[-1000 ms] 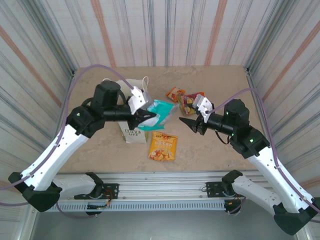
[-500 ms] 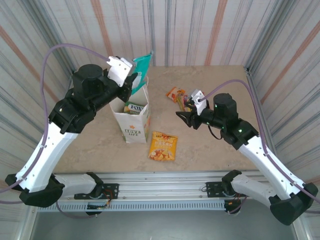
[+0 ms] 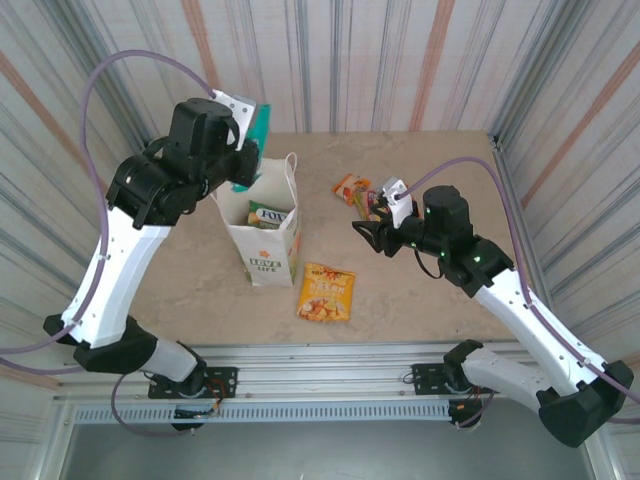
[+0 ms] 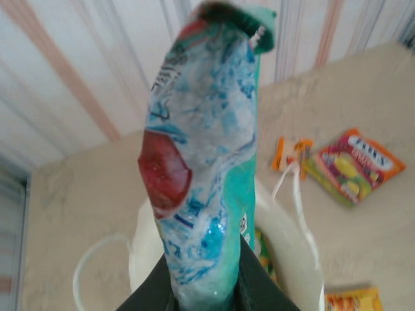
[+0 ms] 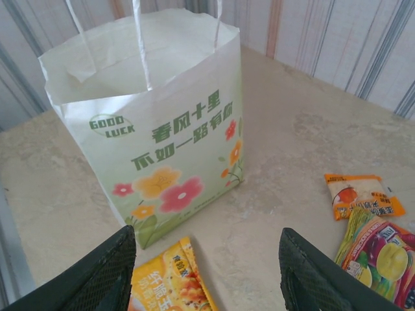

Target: Place the snacks into the paper bag

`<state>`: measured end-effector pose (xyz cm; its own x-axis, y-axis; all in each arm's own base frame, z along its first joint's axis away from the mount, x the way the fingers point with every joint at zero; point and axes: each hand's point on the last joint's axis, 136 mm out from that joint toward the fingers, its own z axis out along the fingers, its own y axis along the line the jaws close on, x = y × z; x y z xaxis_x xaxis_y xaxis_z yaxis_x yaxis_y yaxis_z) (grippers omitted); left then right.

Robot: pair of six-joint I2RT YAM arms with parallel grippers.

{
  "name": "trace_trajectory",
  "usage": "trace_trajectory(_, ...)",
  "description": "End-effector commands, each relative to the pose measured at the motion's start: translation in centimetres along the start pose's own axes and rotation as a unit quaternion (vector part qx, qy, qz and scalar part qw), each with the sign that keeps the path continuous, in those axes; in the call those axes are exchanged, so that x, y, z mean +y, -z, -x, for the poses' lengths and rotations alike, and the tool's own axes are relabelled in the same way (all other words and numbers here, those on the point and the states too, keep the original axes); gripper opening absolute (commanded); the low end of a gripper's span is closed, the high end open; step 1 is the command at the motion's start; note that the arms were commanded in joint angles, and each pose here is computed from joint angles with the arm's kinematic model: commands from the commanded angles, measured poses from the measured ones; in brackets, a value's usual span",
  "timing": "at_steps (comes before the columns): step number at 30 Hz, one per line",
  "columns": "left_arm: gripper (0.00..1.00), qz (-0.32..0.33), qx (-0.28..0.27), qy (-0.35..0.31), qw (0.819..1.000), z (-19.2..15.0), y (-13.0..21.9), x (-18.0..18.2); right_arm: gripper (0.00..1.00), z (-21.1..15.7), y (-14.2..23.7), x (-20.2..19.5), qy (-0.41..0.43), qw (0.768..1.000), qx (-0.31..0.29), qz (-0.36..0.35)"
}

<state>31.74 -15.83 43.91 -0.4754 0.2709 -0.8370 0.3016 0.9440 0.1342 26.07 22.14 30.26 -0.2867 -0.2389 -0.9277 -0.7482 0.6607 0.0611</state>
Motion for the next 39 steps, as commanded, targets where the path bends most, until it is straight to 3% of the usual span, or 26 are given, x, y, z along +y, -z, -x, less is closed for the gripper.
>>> trace_trajectory(1,0.00,-0.001,0.101,0.051,0.994,-4.3,-0.6,0.9,0.59,-0.8,-0.5,-0.5,-0.020,1.000,0.013,-0.007)
trace_trajectory(6,0.00,-0.040,0.183,0.061,0.980,-7.3,-2.5,-0.4,0.60,-1.3,-1.1,-0.7,-0.032,0.999,0.023,-0.006)
trace_trajectory(12,0.00,-0.080,0.234,0.074,0.966,-9.1,-4.4,-1.9,0.59,-1.6,-1.2,-1.3,-0.052,0.998,0.030,-0.011)
trace_trajectory(18,0.00,-0.109,0.299,0.081,0.944,-11.1,-3.5,-3.1,0.59,-2.3,-1.1,-1.6,-0.060,0.997,0.038,-0.015)
trace_trajectory(24,0.00,-0.090,0.323,0.080,0.939,-12.4,-4.5,-2.4,0.59,-2.2,-1.5,-2.3,-0.075,0.996,0.036,-0.019)
trace_trajectory(31,0.00,-0.068,0.293,0.097,0.949,-11.2,-7.5,-1.4,0.59,-2.9,-2.2,-2.5,-0.088,0.995,0.044,-0.018)
trace_trajectory(39,0.07,-0.074,0.324,0.104,0.937,-12.3,-10.1,-1.6,0.60,-3.6,-2.6,-2.6,-0.095,0.994,0.052,-0.018)
